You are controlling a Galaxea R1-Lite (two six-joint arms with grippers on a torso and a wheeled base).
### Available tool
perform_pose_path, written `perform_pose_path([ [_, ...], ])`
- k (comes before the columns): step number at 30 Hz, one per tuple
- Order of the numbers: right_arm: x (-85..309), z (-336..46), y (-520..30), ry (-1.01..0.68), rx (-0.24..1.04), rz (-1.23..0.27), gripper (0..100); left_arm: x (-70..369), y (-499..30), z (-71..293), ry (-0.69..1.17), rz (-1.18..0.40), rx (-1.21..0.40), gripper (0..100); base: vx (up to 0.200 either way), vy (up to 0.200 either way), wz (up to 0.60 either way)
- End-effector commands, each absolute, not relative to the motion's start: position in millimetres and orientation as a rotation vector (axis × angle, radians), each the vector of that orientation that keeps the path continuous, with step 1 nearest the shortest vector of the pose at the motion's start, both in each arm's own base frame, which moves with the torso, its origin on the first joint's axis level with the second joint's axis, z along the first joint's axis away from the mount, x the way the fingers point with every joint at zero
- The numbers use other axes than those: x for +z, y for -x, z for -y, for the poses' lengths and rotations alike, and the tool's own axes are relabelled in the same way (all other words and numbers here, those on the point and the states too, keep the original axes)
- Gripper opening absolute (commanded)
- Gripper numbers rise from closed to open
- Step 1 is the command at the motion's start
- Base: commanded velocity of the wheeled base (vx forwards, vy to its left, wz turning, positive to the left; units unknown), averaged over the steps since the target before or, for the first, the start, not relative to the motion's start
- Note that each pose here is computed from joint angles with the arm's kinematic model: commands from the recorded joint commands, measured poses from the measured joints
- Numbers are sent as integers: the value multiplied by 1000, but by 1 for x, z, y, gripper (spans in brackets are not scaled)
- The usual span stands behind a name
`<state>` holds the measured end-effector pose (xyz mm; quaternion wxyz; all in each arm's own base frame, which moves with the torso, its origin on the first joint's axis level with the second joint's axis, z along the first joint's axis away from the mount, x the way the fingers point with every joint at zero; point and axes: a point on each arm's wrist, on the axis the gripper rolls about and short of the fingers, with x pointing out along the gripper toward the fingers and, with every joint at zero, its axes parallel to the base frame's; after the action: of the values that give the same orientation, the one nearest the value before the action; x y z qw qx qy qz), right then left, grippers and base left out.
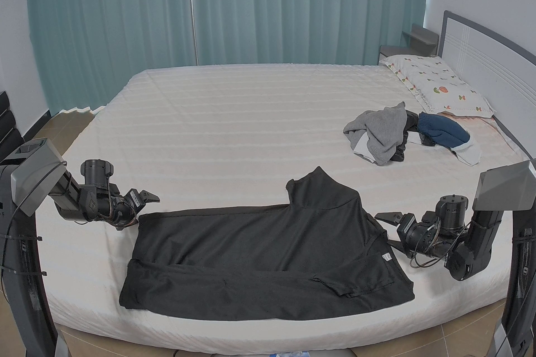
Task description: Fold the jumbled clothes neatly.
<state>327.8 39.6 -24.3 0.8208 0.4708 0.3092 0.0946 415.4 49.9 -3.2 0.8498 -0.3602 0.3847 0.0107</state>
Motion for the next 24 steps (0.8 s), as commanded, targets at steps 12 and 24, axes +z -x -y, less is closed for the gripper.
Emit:
perform_pose_path([
  [12,-17,-38,-329,-995,197,-610,100,3,-419,-52,811,-783,80,0,0,0,0],
  [24,7,-54,-373,-921,205,-608,100,32,-412,-62,920,-721,142,0,0,0,0],
])
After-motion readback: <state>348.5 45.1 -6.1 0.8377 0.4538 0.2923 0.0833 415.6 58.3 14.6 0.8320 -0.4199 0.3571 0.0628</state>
